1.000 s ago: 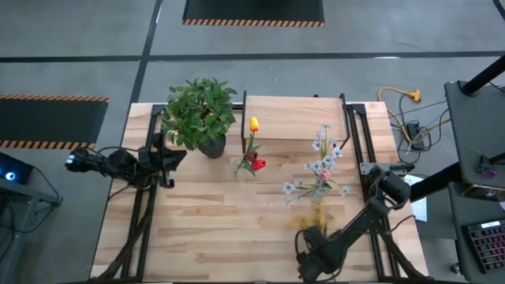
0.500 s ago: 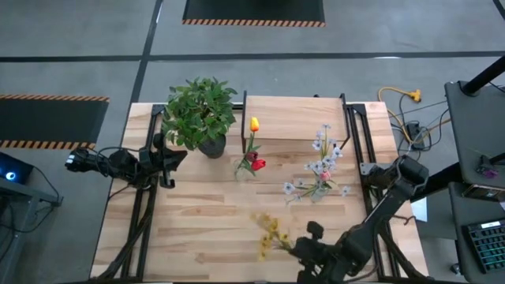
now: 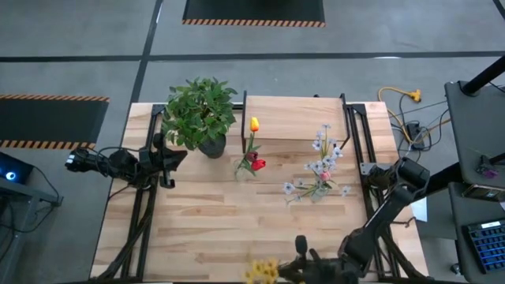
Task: Pick and place flowers into a vace then onto a shelf
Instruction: Put the yellow flowers into the right transparent vase
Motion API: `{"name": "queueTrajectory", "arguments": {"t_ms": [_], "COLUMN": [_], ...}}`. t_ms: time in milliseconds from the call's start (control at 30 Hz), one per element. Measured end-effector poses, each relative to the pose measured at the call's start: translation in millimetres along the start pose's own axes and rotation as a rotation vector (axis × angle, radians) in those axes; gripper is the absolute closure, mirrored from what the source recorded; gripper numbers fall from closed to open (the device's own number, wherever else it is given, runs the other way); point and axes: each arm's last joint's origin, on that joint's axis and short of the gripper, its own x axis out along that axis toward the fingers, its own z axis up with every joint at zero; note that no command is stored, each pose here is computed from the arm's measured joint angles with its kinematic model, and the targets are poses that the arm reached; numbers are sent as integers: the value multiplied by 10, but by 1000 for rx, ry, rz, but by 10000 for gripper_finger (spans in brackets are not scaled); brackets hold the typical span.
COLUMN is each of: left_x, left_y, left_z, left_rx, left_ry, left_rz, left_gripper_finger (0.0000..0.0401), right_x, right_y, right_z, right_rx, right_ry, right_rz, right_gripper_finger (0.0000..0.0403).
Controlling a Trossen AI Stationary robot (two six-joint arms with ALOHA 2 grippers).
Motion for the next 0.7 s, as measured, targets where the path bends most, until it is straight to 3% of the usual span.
{"name": "queueTrajectory", "arguments": {"t_ms": [133, 433, 600, 700], "left_x": [1, 3, 3, 6], "left_y": [1, -5, -5, -7], "left_z": [10, -20, -17, -22], "left_rx": [-2, 3, 3, 4], "left_ry": [-3, 14, 13, 16], "left_rz": [1, -3, -2, -3], "left_gripper_finger": [397, 397, 397, 397], "right_x": [-56, -293, -700, -1034], "right_y": [-50, -448, -447, -432], "right_z": [-189, -377, -306, -340], "right_rx": [-35, 102, 88, 66], "right_ry": [-84, -180, -213, -197], "right_rz": [106, 81, 135, 54], "right_gripper_finger": [392, 392, 392, 392]}}
